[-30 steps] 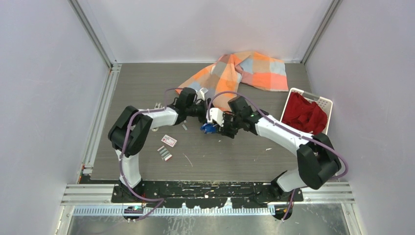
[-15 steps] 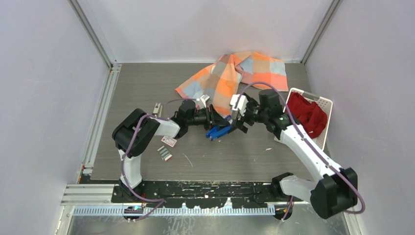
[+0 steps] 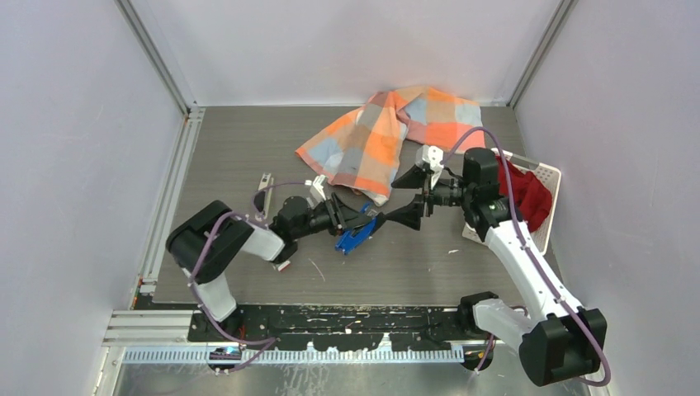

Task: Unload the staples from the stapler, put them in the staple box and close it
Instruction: Unload the staple at the center of the board, then place the stapler at the center of the board.

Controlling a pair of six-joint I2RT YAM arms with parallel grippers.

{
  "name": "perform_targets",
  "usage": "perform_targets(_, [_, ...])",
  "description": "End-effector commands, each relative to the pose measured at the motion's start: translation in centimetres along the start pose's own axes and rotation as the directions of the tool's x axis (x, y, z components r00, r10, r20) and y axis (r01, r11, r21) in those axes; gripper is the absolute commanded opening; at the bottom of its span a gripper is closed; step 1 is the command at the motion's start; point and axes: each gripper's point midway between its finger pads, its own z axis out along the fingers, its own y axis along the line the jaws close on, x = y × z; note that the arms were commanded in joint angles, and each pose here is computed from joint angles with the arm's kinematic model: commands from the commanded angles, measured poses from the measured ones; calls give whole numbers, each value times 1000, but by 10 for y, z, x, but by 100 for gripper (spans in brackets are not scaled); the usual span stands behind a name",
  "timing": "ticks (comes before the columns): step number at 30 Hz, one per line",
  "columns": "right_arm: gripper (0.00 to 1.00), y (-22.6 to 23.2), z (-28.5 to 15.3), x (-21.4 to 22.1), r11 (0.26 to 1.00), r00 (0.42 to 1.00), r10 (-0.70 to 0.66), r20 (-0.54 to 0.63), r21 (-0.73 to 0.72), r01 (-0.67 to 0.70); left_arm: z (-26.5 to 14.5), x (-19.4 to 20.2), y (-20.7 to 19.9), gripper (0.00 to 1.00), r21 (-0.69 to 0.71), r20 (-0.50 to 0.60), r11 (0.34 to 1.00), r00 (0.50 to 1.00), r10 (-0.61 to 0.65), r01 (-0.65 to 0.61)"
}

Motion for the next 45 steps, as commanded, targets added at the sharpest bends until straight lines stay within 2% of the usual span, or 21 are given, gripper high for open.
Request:
perform_targets(1, [94, 37, -2, -24, 962, 975, 181, 127, -228, -150, -26, -37, -80, 0, 176, 301, 939, 925, 233, -294])
perform_targets(7, [94, 33, 3, -17, 935, 952, 286, 109, -249, -252, -61, -49, -89, 0, 52, 463, 899, 808, 364, -434])
perform_targets(12, [94, 29, 8, -13, 914, 933, 347, 95, -257, -314, -83, -56, -93, 0, -102, 538, 860, 700, 470, -499])
perform_targets(17, [94, 26, 12, -9, 891, 914, 399, 77, -268, -367, -99, -64, -99, 0, -172, 579, 853, 650, 492, -493])
perform_targets(27, [94, 24, 30, -1, 852, 876, 478, 56, -272, -448, -94, -72, -115, 0, -196, 624, 875, 632, 459, -442])
perform_targets(30, [94, 19, 34, -3, 833, 850, 522, 68, -254, -491, -91, -78, -123, 0, -199, 643, 882, 622, 447, -427])
perform_targets(39, [91, 17, 53, 1, 792, 794, 600, 92, -204, -575, -82, -84, -136, 0, -203, 655, 896, 625, 424, -395])
perform_targets(45, [89, 37, 73, 3, 789, 801, 593, 79, -253, -560, -70, -82, -159, 0, -122, 657, 904, 650, 382, -409])
